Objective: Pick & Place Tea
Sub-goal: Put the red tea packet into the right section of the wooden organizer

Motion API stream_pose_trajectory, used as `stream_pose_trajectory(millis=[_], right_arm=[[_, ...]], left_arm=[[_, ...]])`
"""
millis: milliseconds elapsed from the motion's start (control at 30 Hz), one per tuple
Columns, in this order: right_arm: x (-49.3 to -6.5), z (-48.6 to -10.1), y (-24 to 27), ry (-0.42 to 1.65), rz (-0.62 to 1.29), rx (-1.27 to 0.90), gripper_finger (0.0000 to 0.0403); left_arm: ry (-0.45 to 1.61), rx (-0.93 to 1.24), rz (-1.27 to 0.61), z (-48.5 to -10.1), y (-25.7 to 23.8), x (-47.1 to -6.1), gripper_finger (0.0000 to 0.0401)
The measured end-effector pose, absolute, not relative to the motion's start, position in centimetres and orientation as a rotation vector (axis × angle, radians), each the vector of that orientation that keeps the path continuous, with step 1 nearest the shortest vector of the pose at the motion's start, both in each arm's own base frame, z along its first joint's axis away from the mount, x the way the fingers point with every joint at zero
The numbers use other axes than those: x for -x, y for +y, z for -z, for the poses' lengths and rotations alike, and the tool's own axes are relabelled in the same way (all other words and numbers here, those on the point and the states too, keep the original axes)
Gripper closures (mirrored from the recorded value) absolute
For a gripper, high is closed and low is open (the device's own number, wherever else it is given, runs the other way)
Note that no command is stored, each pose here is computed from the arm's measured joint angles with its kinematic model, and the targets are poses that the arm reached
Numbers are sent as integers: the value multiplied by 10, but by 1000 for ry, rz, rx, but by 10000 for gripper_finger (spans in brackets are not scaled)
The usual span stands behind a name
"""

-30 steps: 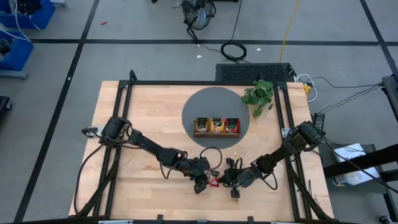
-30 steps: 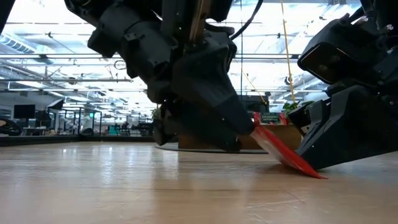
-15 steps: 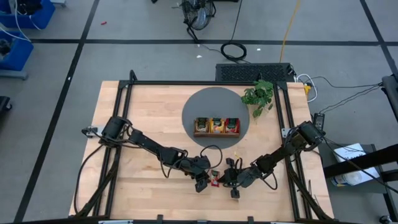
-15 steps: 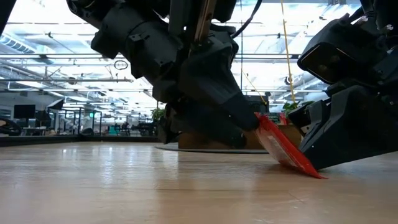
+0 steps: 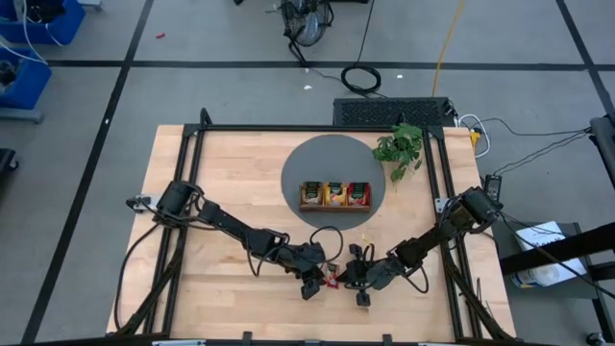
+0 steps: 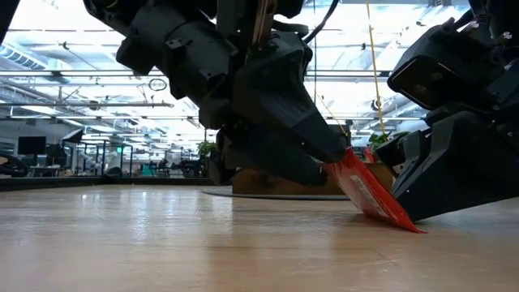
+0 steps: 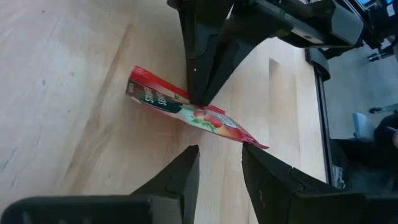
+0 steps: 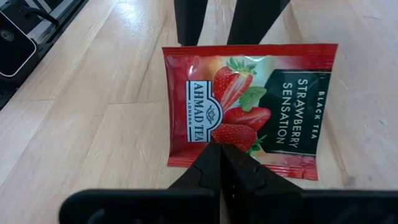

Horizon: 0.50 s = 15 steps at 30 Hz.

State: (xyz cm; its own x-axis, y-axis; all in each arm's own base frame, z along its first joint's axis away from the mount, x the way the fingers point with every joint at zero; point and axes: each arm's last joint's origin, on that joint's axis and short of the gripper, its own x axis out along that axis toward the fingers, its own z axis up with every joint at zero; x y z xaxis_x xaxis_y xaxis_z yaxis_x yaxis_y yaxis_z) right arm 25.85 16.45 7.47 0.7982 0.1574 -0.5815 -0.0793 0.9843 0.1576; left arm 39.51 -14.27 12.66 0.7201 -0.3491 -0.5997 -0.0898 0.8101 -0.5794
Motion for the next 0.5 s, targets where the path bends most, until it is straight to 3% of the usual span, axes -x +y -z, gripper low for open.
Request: stream_pose_trajectory(millis=[500], right_arm=[[-249, -66, 158, 677, -85, -143, 403]], left_arm=[[766, 625, 157, -127, -141, -396, 277]])
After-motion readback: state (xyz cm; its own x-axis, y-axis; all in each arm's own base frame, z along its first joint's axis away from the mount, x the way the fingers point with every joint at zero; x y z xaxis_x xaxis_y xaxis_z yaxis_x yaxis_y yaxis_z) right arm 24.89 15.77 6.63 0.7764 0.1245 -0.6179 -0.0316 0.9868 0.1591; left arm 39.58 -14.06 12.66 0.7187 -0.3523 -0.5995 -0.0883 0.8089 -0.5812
